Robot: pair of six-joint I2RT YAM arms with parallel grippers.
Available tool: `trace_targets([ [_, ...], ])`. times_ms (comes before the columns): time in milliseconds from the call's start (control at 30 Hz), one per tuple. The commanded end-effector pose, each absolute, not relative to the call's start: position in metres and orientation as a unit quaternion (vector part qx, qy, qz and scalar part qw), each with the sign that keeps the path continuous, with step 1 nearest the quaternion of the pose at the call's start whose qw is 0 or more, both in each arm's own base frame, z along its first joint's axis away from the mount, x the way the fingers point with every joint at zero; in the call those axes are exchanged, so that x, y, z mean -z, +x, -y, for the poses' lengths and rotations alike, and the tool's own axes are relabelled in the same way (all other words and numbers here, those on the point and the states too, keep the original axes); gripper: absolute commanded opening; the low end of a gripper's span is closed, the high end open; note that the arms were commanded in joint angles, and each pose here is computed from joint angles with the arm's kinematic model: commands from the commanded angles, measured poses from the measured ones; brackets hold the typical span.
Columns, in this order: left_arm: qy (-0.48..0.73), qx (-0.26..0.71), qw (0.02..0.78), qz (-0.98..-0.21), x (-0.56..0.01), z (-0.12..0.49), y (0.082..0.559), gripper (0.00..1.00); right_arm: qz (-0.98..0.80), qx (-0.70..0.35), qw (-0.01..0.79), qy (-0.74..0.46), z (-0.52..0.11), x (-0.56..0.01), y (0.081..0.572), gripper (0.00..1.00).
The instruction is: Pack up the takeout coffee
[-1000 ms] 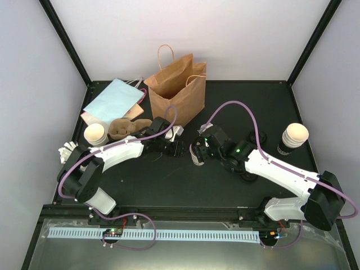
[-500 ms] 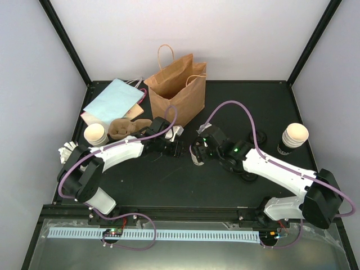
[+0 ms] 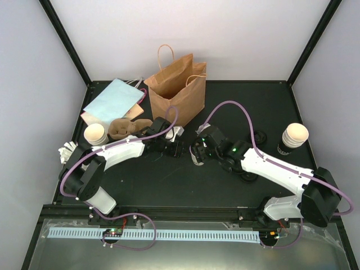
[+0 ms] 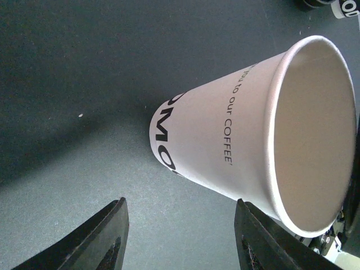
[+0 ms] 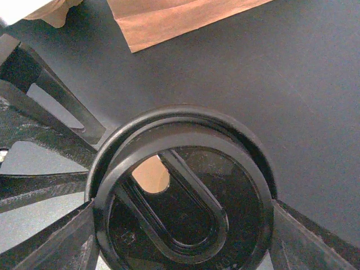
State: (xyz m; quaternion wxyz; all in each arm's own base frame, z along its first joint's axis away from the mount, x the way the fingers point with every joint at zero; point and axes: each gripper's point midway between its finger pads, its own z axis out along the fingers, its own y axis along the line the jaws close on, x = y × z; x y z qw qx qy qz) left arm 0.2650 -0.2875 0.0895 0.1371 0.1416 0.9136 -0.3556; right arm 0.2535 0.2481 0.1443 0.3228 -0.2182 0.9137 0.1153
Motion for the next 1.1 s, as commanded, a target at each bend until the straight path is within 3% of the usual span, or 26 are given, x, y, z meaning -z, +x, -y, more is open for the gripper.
trace_targets([
  [0,0.146,0.372,0.152,-0.904,-0.104,0.296,0.277,0.54,-0.91,-0.11,0.334,-0.221,-0.25,-0.144,0.258,0.78],
  [1067,0.121,0.362,0.184,-0.906,-0.113,0.278,0.273,0.53,-0.937,-0.056,0.255,-0.233,-0.237,-0.087,0.246,0.77],
])
